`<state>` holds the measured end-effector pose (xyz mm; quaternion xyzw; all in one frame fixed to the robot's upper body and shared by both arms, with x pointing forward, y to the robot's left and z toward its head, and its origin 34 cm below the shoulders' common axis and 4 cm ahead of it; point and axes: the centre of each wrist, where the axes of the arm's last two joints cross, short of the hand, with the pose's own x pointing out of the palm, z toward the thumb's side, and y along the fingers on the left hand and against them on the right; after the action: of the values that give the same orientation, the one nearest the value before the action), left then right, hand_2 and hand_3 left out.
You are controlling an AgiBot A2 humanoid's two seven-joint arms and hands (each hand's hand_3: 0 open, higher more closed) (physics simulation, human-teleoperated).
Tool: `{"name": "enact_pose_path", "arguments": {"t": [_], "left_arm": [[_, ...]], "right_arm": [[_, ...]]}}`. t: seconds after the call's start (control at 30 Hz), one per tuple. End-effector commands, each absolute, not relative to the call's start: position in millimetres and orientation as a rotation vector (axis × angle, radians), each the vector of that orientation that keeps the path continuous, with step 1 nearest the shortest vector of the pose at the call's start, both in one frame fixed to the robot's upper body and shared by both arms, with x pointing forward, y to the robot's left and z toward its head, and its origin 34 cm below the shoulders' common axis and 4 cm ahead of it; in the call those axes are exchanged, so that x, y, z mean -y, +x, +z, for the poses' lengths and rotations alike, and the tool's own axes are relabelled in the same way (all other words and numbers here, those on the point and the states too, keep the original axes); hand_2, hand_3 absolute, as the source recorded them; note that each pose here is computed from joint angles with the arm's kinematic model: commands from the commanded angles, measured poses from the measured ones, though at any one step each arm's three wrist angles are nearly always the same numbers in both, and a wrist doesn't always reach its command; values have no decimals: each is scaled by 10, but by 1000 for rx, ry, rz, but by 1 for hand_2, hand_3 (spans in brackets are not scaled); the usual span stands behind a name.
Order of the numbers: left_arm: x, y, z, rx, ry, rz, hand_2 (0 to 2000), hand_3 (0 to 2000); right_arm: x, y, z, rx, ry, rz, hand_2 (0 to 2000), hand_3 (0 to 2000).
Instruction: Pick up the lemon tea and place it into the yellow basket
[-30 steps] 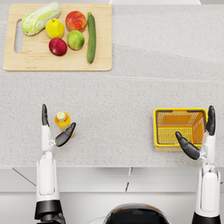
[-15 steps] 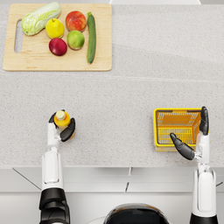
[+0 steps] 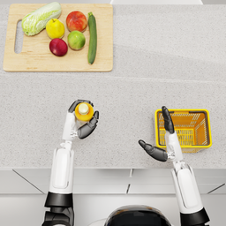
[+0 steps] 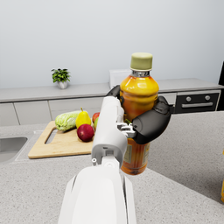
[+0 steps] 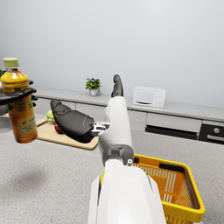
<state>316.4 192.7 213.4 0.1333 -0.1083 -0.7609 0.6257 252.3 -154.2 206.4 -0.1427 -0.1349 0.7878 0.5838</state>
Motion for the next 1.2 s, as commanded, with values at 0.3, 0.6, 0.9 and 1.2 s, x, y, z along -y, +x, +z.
{"name": "enact_pose_path", "arguments": {"t": [0.3, 0.6, 0.9, 1.2], "left_arm": [[-857, 2758, 2678, 464, 526, -2090, 2000, 2000], [-734, 2603, 2571, 405, 573, -2179, 2000, 2000], [-1122, 2683, 2595, 418, 542, -1979, 0, 40], [-2291, 2682, 2763, 491, 512, -1511, 0, 0]], "right_arm": [[856, 2800, 2078, 332, -264, 2000, 0, 0], [884, 2895, 2219, 336, -346, 2216, 2000, 653], [1121, 2966, 2373, 387, -378, 2138, 2000, 2000], [2431, 2886, 2700, 571, -423, 1607, 2000, 2000]]}}
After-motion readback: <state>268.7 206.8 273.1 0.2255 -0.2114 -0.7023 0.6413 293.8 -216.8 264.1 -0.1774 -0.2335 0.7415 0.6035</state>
